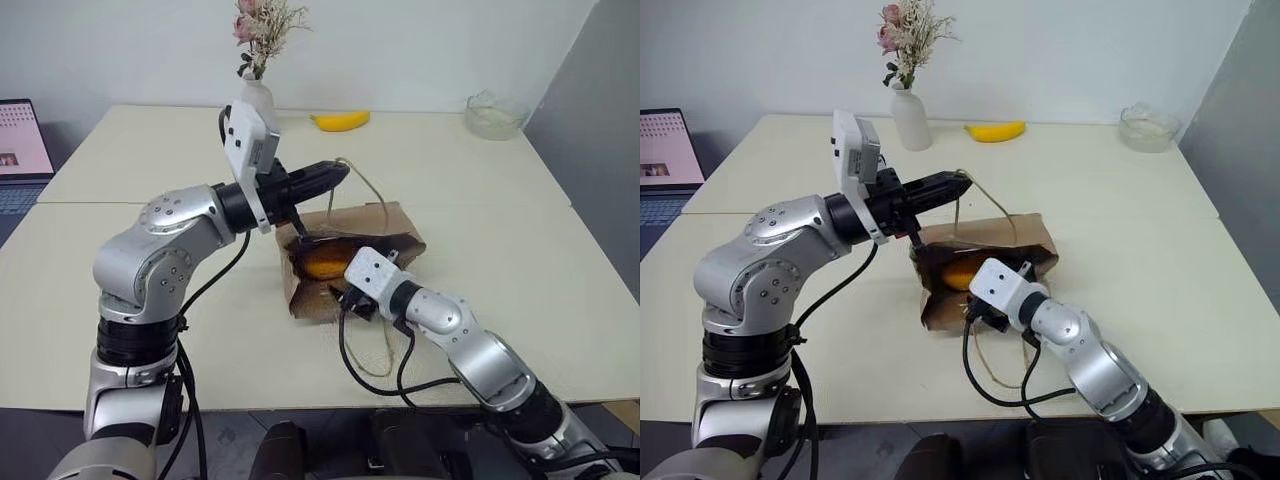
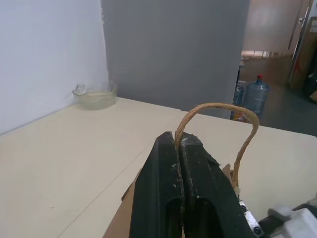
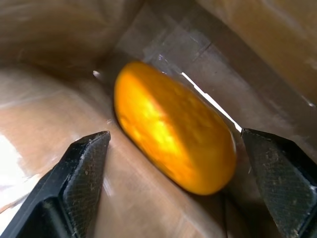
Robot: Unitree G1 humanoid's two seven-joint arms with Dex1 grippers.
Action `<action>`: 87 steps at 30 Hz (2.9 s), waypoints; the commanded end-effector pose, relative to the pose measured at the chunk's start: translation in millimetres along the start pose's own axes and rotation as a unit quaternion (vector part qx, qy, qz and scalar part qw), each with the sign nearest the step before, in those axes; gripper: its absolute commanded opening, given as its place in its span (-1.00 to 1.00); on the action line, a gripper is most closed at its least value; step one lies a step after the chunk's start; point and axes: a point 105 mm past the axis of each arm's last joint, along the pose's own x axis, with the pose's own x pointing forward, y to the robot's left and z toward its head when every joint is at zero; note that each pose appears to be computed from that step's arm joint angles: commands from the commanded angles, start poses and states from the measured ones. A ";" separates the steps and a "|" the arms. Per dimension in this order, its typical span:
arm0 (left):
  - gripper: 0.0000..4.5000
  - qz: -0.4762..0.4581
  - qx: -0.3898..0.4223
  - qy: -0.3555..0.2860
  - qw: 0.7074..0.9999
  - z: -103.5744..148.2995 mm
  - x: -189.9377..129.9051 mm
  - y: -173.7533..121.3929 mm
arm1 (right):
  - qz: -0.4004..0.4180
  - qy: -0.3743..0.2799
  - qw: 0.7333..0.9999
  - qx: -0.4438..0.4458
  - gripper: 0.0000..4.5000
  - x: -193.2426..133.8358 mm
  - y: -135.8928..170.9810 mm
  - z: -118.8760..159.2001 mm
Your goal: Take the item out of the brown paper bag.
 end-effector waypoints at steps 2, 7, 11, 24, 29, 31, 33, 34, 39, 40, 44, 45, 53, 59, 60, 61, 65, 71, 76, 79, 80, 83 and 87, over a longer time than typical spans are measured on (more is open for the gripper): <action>-1.00 -0.021 0.015 -0.016 1.000 9.6 -0.2 -10.8 | -0.010 -0.004 1.000 -0.001 0.97 6.7 -7.7 9.3; -1.00 -0.023 0.016 -0.016 0.999 9.4 -0.4 -10.8 | 0.017 0.005 0.996 -0.089 0.97 14.8 -7.2 11.6; -1.00 -0.023 0.017 -0.017 0.999 9.5 0.0 -10.4 | 0.041 0.024 0.987 -0.151 0.97 23.1 -8.2 8.0; -1.00 -0.012 0.024 -0.012 1.000 6.2 -2.0 -7.5 | 0.061 0.042 0.980 -0.182 0.49 40.5 -14.7 9.2; -1.00 0.010 0.032 -0.005 0.999 2.5 -3.8 0.8 | 0.088 -0.002 0.987 -0.135 0.47 22.9 -18.2 28.1; -1.00 0.019 0.037 0.000 0.999 -0.3 -3.7 4.0 | 0.112 -0.026 0.986 -0.124 0.47 12.1 -19.5 37.8; -1.00 0.027 0.041 0.004 0.999 -3.0 -3.5 7.2 | 0.148 -0.050 0.983 -0.099 0.47 -4.0 -21.4 48.2; -1.00 0.029 0.042 0.004 0.999 -3.7 -3.5 8.2 | 0.163 -0.057 0.981 -0.094 0.47 -10.1 -21.8 51.3; -1.00 0.029 0.047 0.005 0.998 -6.9 -2.7 9.3 | 0.179 -0.027 0.973 -0.144 0.47 -31.3 -40.4 41.8; -1.00 0.030 0.047 0.005 0.998 -7.1 -2.5 9.9 | 0.176 -0.021 0.971 -0.157 0.47 -31.6 -42.7 39.8; -1.00 0.034 0.048 0.004 0.998 -7.0 -1.6 12.7 | 0.190 -0.044 0.971 -0.139 0.47 -39.3 -41.6 45.2; -1.00 0.036 0.049 0.004 0.998 -7.1 -1.9 13.9 | 0.196 -0.056 0.971 -0.123 0.47 -43.8 -42.6 49.6; -1.00 0.040 0.054 0.010 0.998 -10.7 -3.3 15.2 | 0.218 -0.141 0.966 -0.002 0.47 -85.2 -64.9 78.0; -1.00 0.048 0.057 0.016 0.997 -13.6 -7.0 18.3 | 0.035 -0.054 0.998 0.020 0.47 -107.9 -147.4 32.1; -1.00 0.048 0.057 0.017 0.997 -14.2 -7.3 18.2 | 0.001 -0.025 1.000 0.011 0.47 -108.9 -160.0 16.9; -1.00 0.048 0.058 0.017 0.997 -14.7 -7.4 18.0 | -0.021 -0.001 1.000 0.002 0.47 -109.2 -168.6 3.7; -1.00 0.047 0.061 0.019 0.997 -15.7 -7.0 17.6 | -0.056 0.131 0.989 -0.045 0.47 -98.5 -180.9 -71.2; -1.00 0.048 0.065 0.021 0.997 -15.8 -8.4 18.1 | -0.052 0.173 0.983 -0.041 0.47 -92.2 -181.1 -104.9; -1.00 0.053 0.069 0.026 0.996 -17.0 -12.0 20.1 | -0.020 0.170 0.984 -0.045 0.99 -99.1 -172.4 -107.1; -1.00 0.054 0.071 0.028 0.996 -17.3 -12.7 21.3 | -0.005 0.158 0.986 -0.047 0.99 -114.2 -173.3 -96.4; -1.00 0.055 0.072 0.029 0.995 -17.7 -13.3 21.9 | 0.007 0.149 0.988 -0.049 0.99 -119.1 -170.5 -91.1; -1.00 0.065 0.086 0.031 0.994 -17.6 -16.2 27.8 | 0.041 0.059 0.997 -0.011 0.99 -127.6 -152.3 -50.7; -1.00 0.064 0.125 0.054 0.989 -19.9 -24.9 36.7 | 0.060 -0.100 0.992 0.049 0.99 -125.5 -120.7 24.2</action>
